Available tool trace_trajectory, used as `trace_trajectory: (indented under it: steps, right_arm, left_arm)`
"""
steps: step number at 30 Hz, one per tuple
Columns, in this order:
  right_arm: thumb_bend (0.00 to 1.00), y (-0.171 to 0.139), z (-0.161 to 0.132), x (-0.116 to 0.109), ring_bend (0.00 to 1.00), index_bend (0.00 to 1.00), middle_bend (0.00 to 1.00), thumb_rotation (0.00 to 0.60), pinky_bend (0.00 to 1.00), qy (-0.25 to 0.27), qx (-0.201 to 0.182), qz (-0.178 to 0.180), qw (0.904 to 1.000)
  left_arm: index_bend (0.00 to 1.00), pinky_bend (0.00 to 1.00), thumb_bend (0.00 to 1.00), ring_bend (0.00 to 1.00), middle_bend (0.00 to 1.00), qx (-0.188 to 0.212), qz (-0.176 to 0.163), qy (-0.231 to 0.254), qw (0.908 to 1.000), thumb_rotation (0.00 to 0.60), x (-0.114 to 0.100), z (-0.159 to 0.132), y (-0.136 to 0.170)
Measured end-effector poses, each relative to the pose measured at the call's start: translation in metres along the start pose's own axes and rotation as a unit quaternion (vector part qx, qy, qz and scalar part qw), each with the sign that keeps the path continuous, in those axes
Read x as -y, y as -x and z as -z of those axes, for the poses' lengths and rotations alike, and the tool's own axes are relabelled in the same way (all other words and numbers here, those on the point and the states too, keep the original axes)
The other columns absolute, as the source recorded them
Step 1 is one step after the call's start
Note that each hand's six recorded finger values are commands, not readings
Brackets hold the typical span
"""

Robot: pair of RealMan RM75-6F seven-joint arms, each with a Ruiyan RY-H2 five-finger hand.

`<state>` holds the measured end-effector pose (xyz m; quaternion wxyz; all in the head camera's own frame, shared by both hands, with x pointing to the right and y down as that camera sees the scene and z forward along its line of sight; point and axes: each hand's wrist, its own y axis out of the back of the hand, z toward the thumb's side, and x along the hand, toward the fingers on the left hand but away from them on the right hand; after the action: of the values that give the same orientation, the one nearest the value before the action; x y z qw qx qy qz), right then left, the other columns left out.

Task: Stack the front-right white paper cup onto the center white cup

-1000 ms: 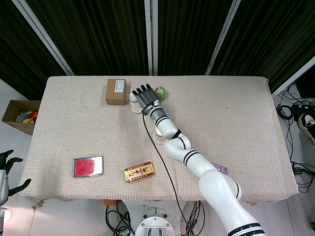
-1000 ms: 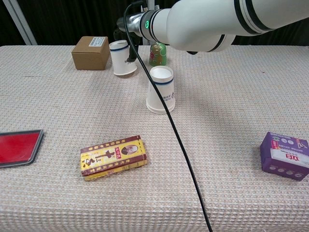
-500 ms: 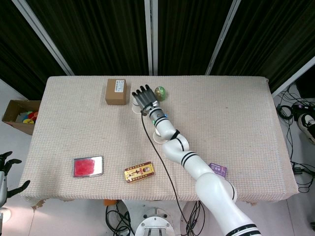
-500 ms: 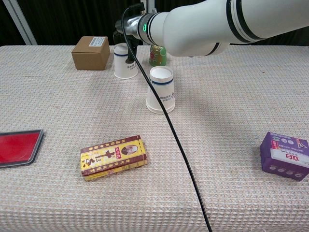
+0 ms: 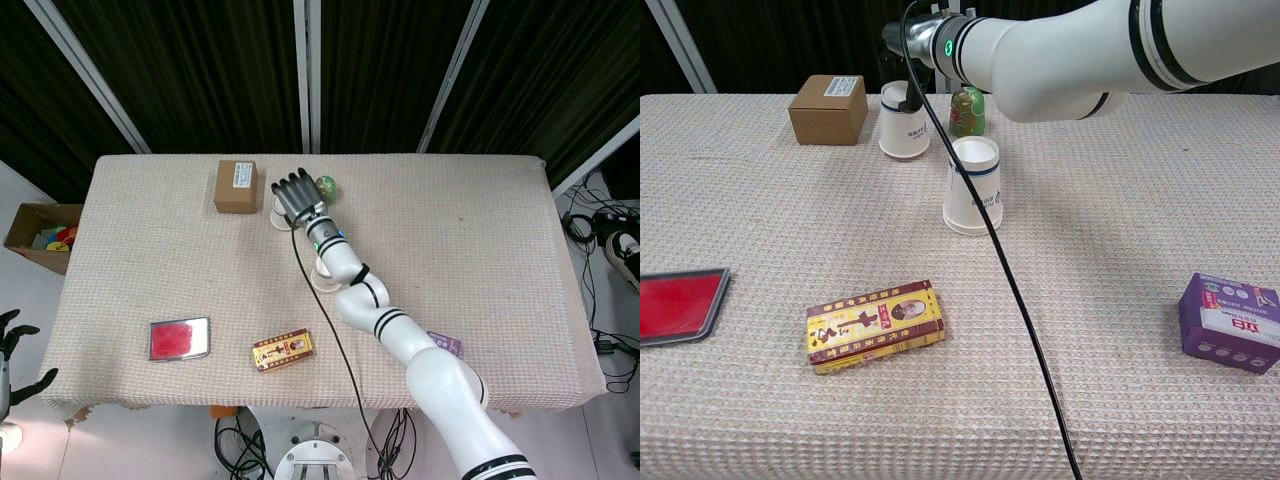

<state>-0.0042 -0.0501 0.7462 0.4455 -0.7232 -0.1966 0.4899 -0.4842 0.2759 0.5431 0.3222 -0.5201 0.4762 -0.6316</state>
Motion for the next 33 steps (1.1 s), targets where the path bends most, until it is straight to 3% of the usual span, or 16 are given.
trace_trajectory:
  steps: [11, 18, 24, 28, 33]
  right_arm:
    - [0.36, -0.023, 0.01, -0.027, 0.25, 0.51, 0.43, 0.6, 0.24, 0.041, -0.05, 0.028, 0.9975]
    - [0.36, -0.082, 0.028, -0.062, 0.26, 0.52, 0.45, 0.6, 0.24, 0.076, -0.1, 0.026, 0.9918]
    - [0.36, -0.149, 0.071, -0.095, 0.26, 0.52, 0.46, 0.6, 0.24, 0.067, -0.092, 0.019, 0.9933]
    - [0.36, -0.182, 0.096, -0.095, 0.25, 0.52, 0.46, 0.6, 0.24, 0.045, -0.072, -0.005, 0.9964]
    - [0.36, -0.19, 0.098, -0.074, 0.25, 0.52, 0.44, 0.6, 0.24, 0.026, -0.07, -0.034, 0.9966]
  left_arm:
    - [0.35, 0.16, 0.12, 0.12, 0.16, 0.014, 0.0, 0.0, 0.9999, 0.6, 0.0, -0.006, -0.008]
    - [0.35, 0.16, 0.12, 0.12, 0.16, 0.042, 0.004, 0.005, 0.9991, 0.6, 0.005, -0.024, -0.017]
    - [0.35, 0.16, 0.12, 0.12, 0.16, 0.06, 0.005, 0.008, 0.9982, 0.6, 0.007, -0.036, -0.022]
    - [0.35, 0.16, 0.12, 0.12, 0.16, 0.065, 0.005, 0.011, 0.9978, 0.6, 0.007, -0.04, -0.023]
    - [0.35, 0.16, 0.12, 0.12, 0.16, 0.068, 0.005, 0.01, 0.9976, 0.6, 0.007, -0.042, -0.022]
